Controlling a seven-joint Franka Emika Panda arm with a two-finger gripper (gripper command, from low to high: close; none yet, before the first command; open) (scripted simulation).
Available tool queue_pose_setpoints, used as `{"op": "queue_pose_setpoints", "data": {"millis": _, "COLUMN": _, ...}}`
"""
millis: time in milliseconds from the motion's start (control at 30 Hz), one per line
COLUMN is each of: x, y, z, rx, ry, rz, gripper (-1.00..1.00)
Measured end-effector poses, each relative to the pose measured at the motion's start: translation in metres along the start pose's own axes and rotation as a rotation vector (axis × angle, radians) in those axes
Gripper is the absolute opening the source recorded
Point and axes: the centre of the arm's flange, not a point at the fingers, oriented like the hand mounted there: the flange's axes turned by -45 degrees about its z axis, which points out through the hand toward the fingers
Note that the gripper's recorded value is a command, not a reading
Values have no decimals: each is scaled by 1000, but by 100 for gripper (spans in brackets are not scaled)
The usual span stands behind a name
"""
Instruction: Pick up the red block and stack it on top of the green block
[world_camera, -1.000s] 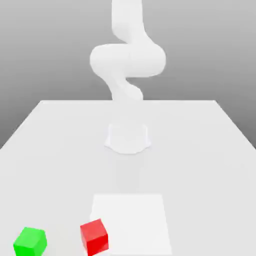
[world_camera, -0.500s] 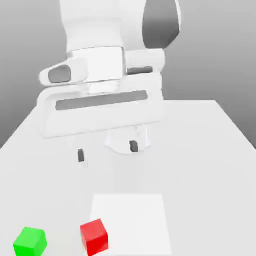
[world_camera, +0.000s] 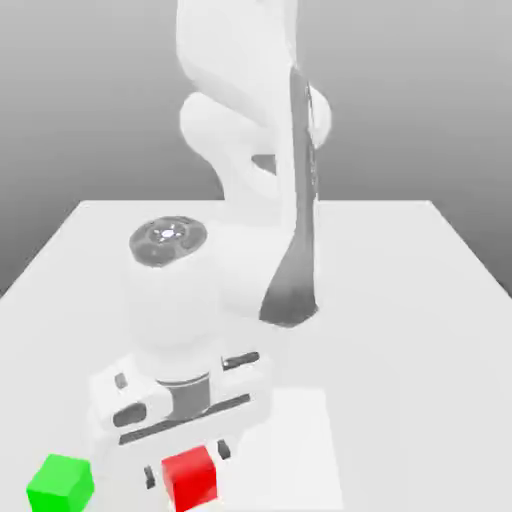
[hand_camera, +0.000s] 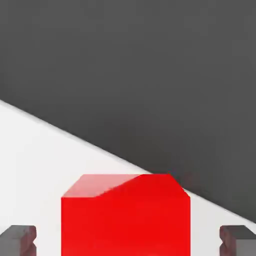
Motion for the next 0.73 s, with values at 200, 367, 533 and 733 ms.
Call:
{"op": "queue_pose_setpoints", "data": {"millis": 200, "x": 0, "y": 0, "z": -9, "rx": 0, "ry": -1, "rz": -1, "gripper": -100}}
{"op": "queue_pose_setpoints", "data": {"millis": 367, "x": -8, "y": 28, "z": -63, "rx": 2, "ry": -1, "rz": 86, "gripper": -100}}
{"op": "queue_pose_setpoints", "data": {"millis": 533, "x": -51, "y": 126, "z": -79, "rx": 2, "ry": 0, "rz": 390, "gripper": -100}}
{"op": "queue_pose_setpoints", "data": {"millis": 733, "x": -56, "y": 134, "z": -41, "rx": 2, "ry": 0, "rz": 416, "gripper": 100}}
